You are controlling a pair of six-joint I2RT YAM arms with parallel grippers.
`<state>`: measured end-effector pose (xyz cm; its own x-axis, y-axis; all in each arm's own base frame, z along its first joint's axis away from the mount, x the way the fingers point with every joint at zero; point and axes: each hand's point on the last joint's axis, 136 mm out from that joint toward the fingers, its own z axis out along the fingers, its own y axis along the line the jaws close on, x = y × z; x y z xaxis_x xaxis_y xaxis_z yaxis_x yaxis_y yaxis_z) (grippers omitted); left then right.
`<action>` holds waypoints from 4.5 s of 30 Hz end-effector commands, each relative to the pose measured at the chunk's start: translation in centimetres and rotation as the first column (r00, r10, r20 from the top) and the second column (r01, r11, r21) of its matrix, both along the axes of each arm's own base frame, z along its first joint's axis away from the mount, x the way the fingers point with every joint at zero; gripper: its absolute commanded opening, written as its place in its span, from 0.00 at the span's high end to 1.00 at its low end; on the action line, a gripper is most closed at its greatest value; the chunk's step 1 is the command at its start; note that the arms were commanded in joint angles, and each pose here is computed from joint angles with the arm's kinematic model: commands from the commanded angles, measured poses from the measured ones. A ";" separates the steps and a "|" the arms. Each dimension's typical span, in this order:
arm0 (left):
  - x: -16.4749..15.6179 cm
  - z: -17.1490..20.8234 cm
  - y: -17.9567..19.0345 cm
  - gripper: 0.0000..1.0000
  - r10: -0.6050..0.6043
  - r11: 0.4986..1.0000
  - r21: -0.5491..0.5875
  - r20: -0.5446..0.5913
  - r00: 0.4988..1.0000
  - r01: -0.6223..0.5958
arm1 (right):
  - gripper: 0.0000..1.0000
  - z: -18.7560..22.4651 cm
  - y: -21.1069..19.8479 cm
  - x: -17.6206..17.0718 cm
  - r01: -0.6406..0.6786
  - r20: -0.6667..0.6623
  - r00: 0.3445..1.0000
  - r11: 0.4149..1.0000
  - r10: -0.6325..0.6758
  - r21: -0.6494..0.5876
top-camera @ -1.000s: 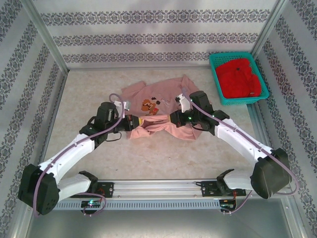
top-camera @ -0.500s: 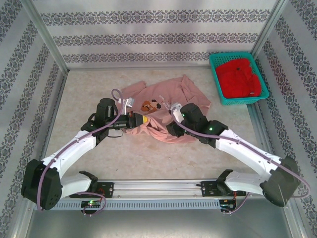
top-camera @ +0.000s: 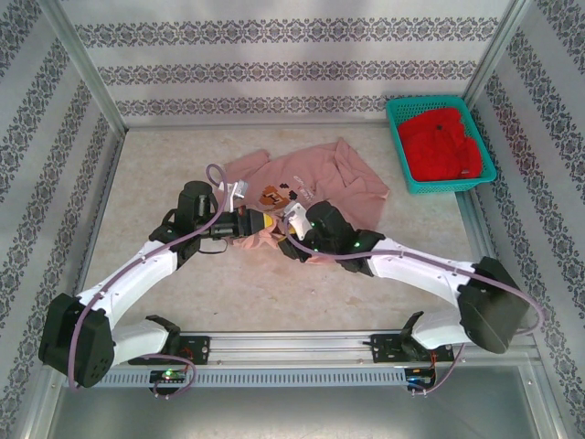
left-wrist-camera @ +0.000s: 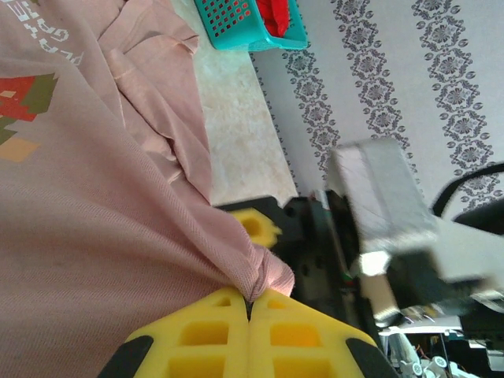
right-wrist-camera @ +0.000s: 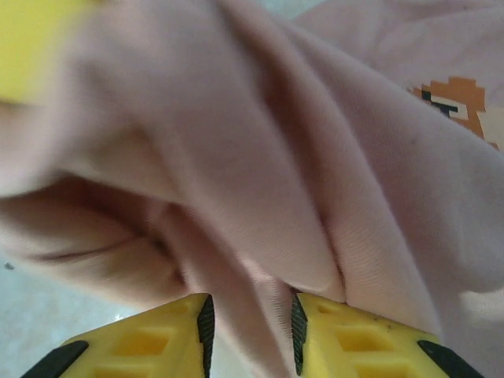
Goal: Fold the inside-out t-shirt
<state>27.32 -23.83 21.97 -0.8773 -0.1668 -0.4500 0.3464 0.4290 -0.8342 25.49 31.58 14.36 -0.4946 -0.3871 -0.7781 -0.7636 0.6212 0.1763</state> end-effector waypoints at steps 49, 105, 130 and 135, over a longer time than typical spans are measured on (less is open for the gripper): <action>0.7 -1.9 -3.8 0.45 -0.057 0.821 0.525 0.467 0.883 -0.224 | 1.00 12.5 -2.7 3.9 0.318 -0.588 0.801 0.752 0.112 0.577; -2.2 2.6 -6.1 1.00 -0.275 0.959 0.015 0.300 0.914 0.283 | 0.61 1.2 -7.1 -2.8 0.184 -0.049 0.983 0.973 -0.179 0.141; 7.1 -4.0 3.3 0.86 0.169 0.787 0.528 0.313 0.935 -0.319 | 1.00 14.1 -5.5 -3.0 0.144 -0.410 0.895 0.758 0.174 0.636; 4.8 -2.7 3.2 0.53 0.124 0.817 0.499 0.337 0.933 -0.289 | 1.00 13.9 -6.5 -0.1 0.287 -0.499 0.861 0.717 0.097 0.635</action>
<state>33.49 -21.96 18.58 -0.6964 -0.0185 -0.7174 0.3703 0.8471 -0.3813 24.19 25.26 26.04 -0.8456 0.1515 -0.5119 -0.4501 0.3135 0.8361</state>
